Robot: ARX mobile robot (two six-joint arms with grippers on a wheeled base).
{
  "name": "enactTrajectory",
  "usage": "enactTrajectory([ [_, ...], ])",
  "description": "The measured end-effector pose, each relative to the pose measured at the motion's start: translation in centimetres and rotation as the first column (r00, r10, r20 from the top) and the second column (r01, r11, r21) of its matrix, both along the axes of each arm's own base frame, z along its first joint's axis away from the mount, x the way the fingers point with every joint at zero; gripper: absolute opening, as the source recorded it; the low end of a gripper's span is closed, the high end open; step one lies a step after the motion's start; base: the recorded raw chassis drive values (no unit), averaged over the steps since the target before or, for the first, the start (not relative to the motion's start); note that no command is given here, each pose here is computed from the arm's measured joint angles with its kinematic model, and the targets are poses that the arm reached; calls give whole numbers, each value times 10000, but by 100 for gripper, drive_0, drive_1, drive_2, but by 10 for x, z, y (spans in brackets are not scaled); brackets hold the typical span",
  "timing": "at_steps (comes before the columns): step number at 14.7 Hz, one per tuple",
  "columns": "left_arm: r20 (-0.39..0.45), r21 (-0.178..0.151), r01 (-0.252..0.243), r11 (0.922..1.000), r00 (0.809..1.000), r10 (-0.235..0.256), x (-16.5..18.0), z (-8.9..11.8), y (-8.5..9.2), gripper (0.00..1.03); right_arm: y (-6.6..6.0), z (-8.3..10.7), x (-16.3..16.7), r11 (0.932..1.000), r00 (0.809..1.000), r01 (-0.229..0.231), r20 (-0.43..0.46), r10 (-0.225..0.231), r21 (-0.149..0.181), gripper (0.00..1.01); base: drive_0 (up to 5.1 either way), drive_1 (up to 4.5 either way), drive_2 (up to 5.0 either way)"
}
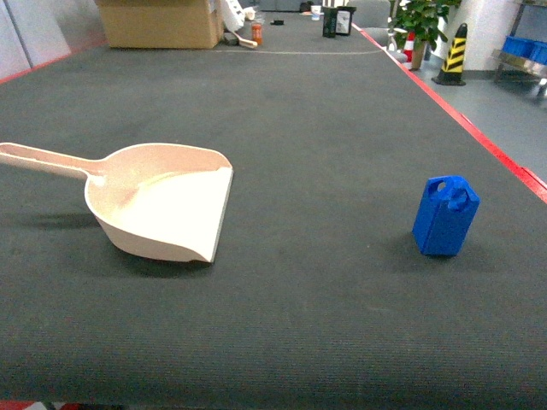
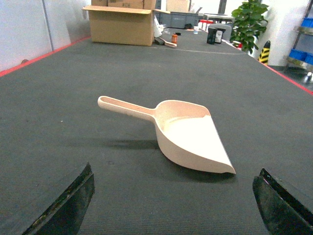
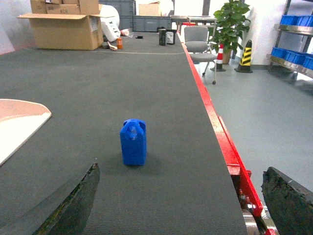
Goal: Place part in tray to right shelf
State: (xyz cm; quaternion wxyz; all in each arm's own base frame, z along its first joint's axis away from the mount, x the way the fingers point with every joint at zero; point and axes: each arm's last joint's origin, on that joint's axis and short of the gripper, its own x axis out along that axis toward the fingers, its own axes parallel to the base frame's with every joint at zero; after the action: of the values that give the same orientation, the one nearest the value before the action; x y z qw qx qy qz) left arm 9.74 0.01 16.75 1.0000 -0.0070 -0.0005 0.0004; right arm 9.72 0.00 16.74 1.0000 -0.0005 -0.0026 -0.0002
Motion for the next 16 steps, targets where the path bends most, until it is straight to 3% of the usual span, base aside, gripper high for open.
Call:
enactTrajectory([
  [16, 0, -4, 0, 10000, 10000, 0, 0, 0, 0, 98, 0, 0, 0, 10000, 10000, 0, 0, 0, 0, 98, 0, 0, 0],
])
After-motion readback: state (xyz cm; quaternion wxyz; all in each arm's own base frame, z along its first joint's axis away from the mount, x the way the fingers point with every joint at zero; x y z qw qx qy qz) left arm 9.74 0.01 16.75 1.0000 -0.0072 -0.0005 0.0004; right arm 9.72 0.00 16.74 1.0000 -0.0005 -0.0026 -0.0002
